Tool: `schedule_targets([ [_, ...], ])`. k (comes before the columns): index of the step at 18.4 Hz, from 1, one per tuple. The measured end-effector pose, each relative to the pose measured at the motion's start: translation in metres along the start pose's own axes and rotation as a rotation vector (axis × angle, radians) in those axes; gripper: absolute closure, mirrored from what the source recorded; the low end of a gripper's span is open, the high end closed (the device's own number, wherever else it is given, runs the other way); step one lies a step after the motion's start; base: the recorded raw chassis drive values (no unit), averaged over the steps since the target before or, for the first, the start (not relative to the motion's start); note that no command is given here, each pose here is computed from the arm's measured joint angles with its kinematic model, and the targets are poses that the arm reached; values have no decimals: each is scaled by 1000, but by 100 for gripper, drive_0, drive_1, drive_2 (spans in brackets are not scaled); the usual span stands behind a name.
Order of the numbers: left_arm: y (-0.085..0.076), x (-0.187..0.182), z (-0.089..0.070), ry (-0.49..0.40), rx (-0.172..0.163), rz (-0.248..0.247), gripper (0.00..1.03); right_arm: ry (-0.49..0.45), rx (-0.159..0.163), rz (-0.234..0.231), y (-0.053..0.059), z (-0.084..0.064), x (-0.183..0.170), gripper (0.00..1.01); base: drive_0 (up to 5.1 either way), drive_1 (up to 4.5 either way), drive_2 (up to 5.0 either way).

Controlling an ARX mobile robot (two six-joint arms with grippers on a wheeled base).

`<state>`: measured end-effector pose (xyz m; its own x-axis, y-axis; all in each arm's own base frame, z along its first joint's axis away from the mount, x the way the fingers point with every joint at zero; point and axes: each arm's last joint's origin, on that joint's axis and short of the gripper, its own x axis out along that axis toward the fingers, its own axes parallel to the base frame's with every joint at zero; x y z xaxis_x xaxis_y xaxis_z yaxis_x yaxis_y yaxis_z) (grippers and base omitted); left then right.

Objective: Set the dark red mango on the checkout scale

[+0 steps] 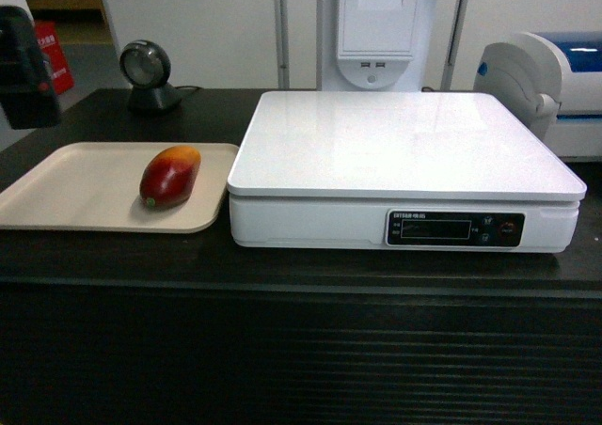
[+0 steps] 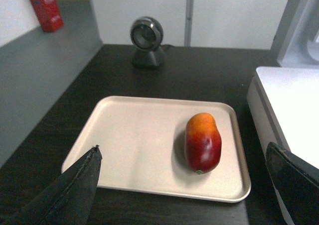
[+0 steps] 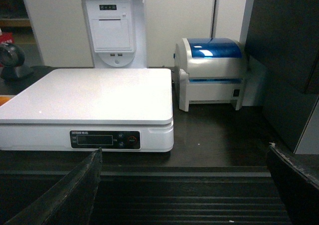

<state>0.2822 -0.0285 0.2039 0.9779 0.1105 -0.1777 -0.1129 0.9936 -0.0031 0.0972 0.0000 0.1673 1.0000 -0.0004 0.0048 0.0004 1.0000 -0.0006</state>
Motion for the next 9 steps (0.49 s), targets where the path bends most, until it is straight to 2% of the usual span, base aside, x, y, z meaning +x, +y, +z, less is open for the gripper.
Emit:
schedule_targets([
  [3,-7,60,-9,115,15,-96,5,0,0,0,0,0,0,3,0,0,0],
  [6,-17,109,-19,211,48,-162,5,0,0,0,0,0,0,3,0,0,0],
  [7,-18,126,-23,255,53,-178,5,0,0,0,0,0,0,3,0,0,0],
  [9,-15,150,-30,311,71,-168,5,0,0,0,0,0,0,3,0,0,0],
])
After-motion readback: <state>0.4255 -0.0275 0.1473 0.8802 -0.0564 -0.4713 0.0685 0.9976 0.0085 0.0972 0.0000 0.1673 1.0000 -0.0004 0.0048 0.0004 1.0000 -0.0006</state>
